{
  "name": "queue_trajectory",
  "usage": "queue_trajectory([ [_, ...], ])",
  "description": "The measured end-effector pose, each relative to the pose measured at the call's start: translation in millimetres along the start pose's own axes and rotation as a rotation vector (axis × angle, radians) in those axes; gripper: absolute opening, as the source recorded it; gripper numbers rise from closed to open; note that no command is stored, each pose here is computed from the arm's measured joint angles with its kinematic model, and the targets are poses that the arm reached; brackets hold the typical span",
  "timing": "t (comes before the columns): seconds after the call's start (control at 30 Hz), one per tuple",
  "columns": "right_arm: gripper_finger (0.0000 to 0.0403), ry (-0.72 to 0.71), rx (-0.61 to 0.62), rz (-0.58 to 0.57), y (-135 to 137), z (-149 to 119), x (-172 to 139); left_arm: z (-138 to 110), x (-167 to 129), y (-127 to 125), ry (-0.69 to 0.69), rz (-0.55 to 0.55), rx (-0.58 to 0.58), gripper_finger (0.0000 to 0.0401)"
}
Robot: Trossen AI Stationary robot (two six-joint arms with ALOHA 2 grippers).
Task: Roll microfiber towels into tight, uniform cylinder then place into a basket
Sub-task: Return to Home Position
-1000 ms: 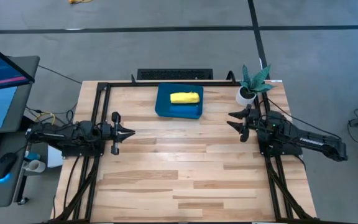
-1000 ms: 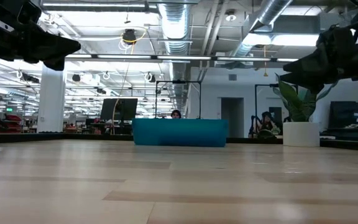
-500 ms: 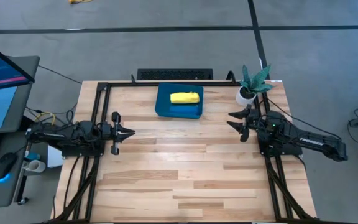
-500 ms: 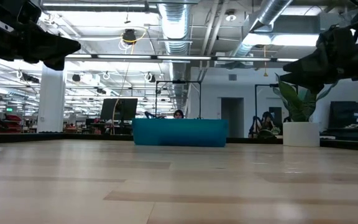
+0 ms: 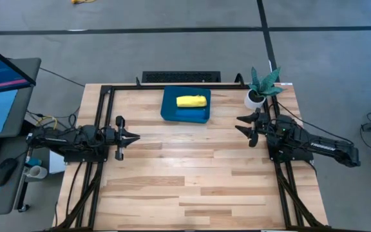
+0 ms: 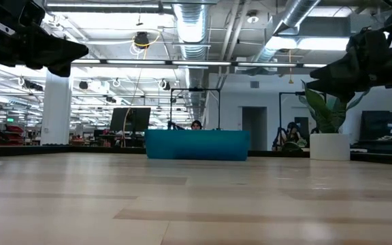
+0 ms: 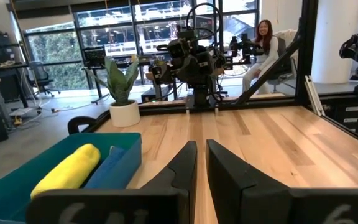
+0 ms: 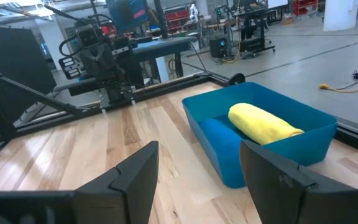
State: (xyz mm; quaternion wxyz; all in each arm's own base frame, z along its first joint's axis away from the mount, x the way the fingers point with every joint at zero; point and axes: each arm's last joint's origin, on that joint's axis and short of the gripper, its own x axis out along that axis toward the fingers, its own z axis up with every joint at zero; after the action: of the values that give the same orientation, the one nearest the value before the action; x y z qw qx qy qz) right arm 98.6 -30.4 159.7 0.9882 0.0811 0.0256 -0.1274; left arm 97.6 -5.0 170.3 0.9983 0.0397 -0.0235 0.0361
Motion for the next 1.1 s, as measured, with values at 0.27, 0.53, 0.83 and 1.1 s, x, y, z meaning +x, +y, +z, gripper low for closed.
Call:
queue_trajectory([
  [0.27,0.0244,0.0,0.0,0.0,0.0,0.0,0.0,0.0,0.0,0.0,0.0,0.0,-0.001,0.0025],
  [0.53,0.0244,0.0,0.0,0.0,0.0,0.0,0.0,0.0,0.0,0.0,0.0,0.0,0.001,0.0025],
  [0.83,0.0244,0.0,0.0,0.0,0.0,-0.1,0.0,0.0,0.0,0.0,0.0,0.0,0.006,0.0025],
  [1.1,0.0244,0.0,0.0,0.0,0.0,-0.1,0.0,0.0,0.0,0.0,0.0,0.0,0.004,0.0025],
])
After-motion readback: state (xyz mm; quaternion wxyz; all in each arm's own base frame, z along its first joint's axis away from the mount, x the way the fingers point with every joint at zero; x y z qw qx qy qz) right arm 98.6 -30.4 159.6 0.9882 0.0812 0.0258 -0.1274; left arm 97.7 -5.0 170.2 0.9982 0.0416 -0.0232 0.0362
